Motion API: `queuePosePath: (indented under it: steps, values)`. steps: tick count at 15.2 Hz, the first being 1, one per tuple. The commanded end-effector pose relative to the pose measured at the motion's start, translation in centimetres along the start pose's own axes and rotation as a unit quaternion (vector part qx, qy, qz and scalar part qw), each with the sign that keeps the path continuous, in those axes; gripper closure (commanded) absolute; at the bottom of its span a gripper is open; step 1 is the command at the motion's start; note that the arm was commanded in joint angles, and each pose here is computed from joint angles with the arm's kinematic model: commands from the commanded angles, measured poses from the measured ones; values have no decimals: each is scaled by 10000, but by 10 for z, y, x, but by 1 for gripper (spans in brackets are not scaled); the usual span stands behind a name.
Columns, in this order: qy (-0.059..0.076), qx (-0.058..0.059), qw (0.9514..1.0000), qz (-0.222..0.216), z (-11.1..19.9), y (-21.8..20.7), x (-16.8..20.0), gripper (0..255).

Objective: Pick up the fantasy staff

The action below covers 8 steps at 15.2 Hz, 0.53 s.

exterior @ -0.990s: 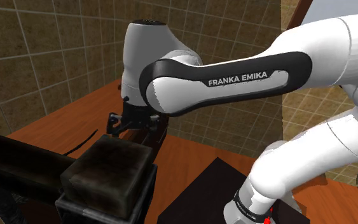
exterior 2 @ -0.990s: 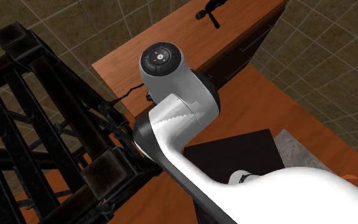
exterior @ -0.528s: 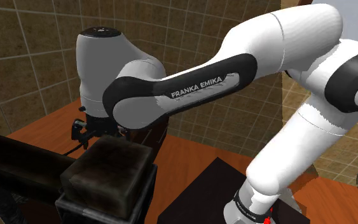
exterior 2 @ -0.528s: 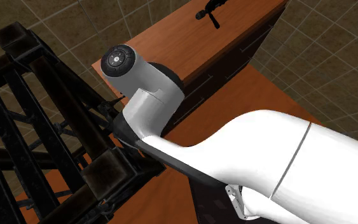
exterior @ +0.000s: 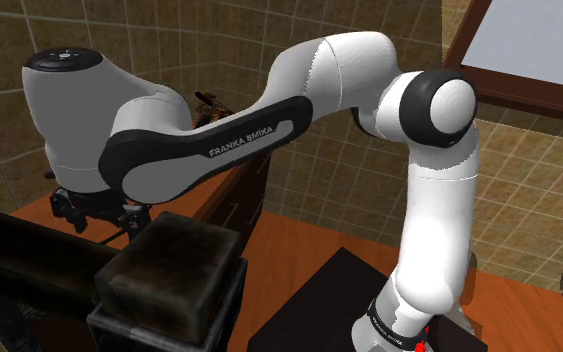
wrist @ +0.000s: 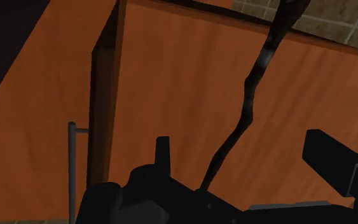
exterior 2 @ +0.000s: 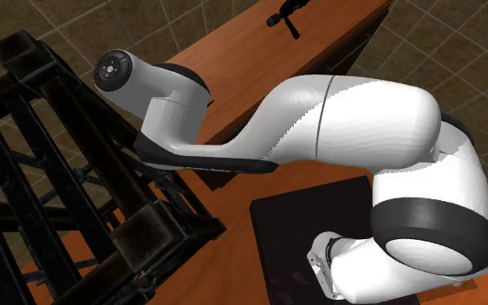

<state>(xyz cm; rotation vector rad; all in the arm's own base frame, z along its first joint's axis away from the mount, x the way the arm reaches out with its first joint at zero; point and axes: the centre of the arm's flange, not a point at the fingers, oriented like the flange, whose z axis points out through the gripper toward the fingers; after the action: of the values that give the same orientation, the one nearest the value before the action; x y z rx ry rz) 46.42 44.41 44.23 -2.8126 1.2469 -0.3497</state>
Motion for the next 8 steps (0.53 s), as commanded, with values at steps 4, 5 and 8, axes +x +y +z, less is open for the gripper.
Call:
queuePosePath:
  steps: [4,5,8]
  values:
    - [95,17,9997,219,28,-25,-6,0]
    - [95,17,9997,219,34,-24,-7,0]
    - [95,17,9997,219,49,-22,-10,0]
